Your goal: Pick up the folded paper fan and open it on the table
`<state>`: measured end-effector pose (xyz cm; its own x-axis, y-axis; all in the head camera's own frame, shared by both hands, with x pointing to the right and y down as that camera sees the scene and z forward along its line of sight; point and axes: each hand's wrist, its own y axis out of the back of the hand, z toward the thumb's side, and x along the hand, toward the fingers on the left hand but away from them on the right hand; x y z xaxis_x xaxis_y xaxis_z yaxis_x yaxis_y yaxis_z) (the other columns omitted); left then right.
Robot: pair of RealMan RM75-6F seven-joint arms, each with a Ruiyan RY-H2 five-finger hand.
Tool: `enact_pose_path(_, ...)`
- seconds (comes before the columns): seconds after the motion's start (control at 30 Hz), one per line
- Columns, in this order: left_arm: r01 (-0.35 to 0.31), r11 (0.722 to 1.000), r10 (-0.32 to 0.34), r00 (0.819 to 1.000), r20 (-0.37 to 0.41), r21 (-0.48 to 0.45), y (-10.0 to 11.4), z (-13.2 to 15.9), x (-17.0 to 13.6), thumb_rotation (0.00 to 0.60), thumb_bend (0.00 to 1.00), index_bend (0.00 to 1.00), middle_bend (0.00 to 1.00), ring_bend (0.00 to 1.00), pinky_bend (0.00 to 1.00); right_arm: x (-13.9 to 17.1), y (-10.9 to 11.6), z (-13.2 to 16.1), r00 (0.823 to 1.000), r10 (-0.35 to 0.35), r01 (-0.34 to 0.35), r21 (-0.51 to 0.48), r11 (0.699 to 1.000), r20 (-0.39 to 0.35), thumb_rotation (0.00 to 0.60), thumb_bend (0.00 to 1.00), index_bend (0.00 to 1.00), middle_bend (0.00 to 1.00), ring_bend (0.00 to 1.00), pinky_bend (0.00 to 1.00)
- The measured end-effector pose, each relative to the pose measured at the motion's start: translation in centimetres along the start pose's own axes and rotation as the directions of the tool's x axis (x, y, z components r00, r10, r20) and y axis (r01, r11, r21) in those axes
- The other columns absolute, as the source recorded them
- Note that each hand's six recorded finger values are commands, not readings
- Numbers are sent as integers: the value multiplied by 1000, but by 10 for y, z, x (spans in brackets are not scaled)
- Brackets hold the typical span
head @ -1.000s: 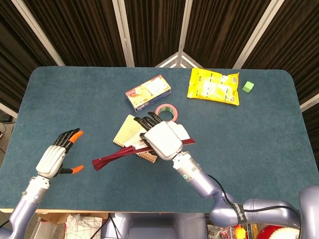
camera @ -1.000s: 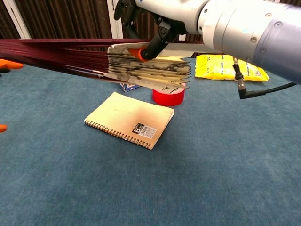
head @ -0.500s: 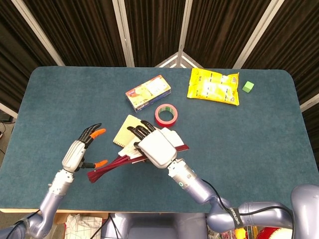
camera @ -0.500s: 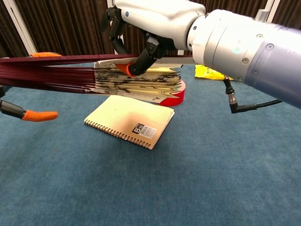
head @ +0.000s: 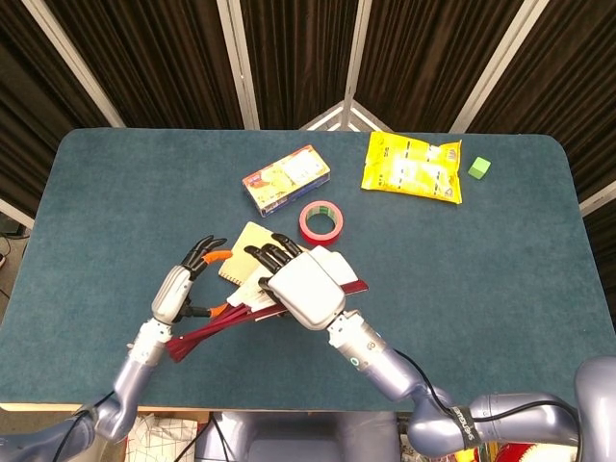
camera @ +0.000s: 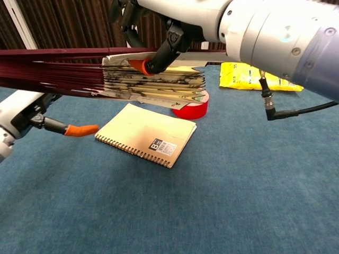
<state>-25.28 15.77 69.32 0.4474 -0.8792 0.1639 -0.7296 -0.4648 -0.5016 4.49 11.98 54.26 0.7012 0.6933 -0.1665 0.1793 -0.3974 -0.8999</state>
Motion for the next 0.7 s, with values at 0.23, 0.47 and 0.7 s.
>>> enact_pose_path(0.23, -7, 999, 9, 998, 60, -42, -17, 13, 19, 600, 161, 287, 133, 0, 108, 5, 3, -2, 1000, 8, -8, 7, 1000, 4, 600, 469, 795, 210, 242, 170)
enact_pose_path(0.47, 20, 1000, -19, 999, 45, -21, -32, 10, 28, 600, 214, 321, 158, 0, 127, 9, 8, -5, 1000, 5, -5, 4, 1000, 13, 600, 469, 795, 210, 242, 170)
enact_pose_path(0.7, -1, 1000, 1, 1000, 28, -26, -38, 8, 37, 600, 310, 480, 296, 0, 202, 11, 12, -9, 1000, 1, -2, 3, 1000, 18, 600, 469, 795, 210, 242, 170)
